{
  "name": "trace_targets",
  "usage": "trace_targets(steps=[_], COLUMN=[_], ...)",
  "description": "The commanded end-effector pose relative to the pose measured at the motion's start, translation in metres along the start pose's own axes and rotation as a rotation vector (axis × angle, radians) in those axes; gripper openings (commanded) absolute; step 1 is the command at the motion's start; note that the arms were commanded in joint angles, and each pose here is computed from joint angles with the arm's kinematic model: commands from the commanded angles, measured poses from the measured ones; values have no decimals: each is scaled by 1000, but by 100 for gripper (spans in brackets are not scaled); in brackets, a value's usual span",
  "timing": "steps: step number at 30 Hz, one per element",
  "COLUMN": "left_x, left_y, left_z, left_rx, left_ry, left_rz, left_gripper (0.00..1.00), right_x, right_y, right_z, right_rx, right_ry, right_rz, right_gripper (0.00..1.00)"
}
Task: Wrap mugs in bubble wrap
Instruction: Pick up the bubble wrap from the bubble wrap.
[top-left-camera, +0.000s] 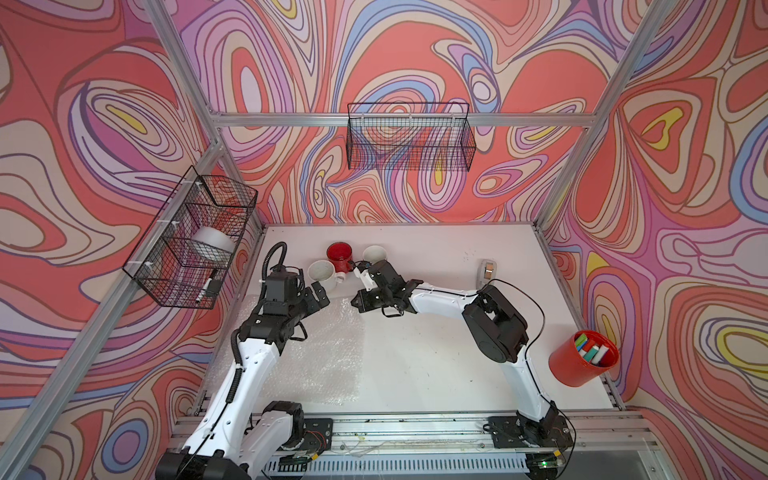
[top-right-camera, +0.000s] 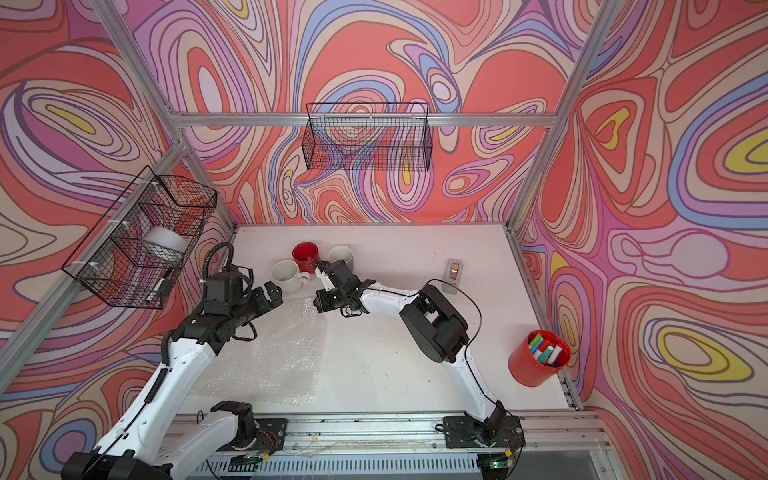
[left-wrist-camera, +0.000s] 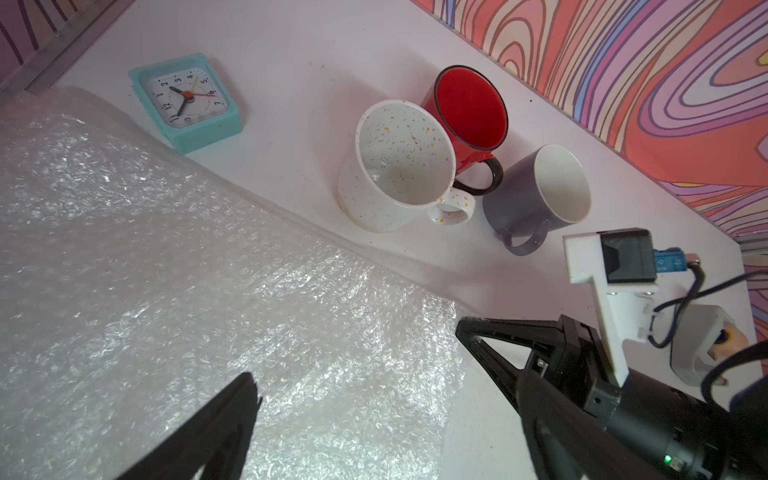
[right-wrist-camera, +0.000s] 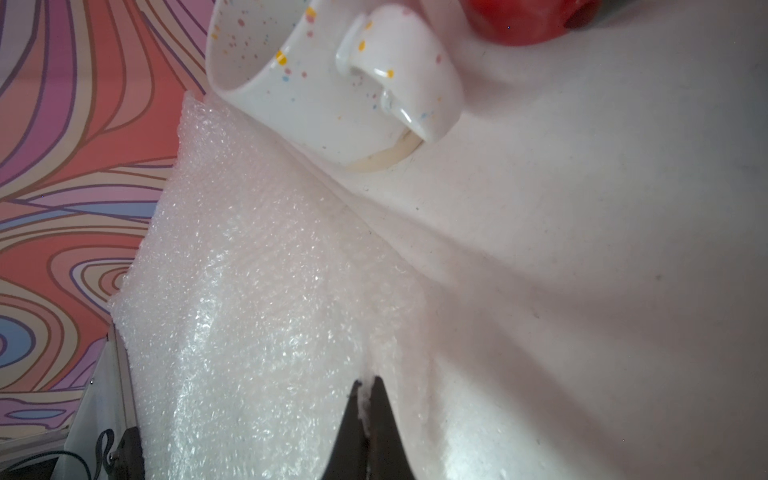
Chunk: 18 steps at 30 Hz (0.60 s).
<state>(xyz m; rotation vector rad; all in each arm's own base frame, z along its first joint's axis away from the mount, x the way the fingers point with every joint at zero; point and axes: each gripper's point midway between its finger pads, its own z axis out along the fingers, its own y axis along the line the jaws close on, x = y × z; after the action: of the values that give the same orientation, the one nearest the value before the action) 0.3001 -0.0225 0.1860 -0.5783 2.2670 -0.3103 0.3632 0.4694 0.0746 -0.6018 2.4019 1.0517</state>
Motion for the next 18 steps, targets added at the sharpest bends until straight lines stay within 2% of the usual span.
trace_targets(steps=[1,7,9,13,18], left_x=[4,2,1,-7,-4], left_y=[8,12,16,19,-11], left_z=[-10,-20,-23,-36,-34], left_rx=[-36,-50,-76,-112,55], left_ry=[11,-14,-20,-40,-8], left_rz=[-1,5,-19,-81,-7], left_gripper=[100,100,100,100,100], right_x=[-20,-27,-23,-1,25], right_y=[33,101,105,75,9], right_z=[-19,-58,-76,-120,-200], right_rx=[-70,-175,-167,20,232], right_ry=[-22,-12,-17,7,72], right_rz=[-38,-125,-106,-81,24], right_gripper=[0,0,0,0,0])
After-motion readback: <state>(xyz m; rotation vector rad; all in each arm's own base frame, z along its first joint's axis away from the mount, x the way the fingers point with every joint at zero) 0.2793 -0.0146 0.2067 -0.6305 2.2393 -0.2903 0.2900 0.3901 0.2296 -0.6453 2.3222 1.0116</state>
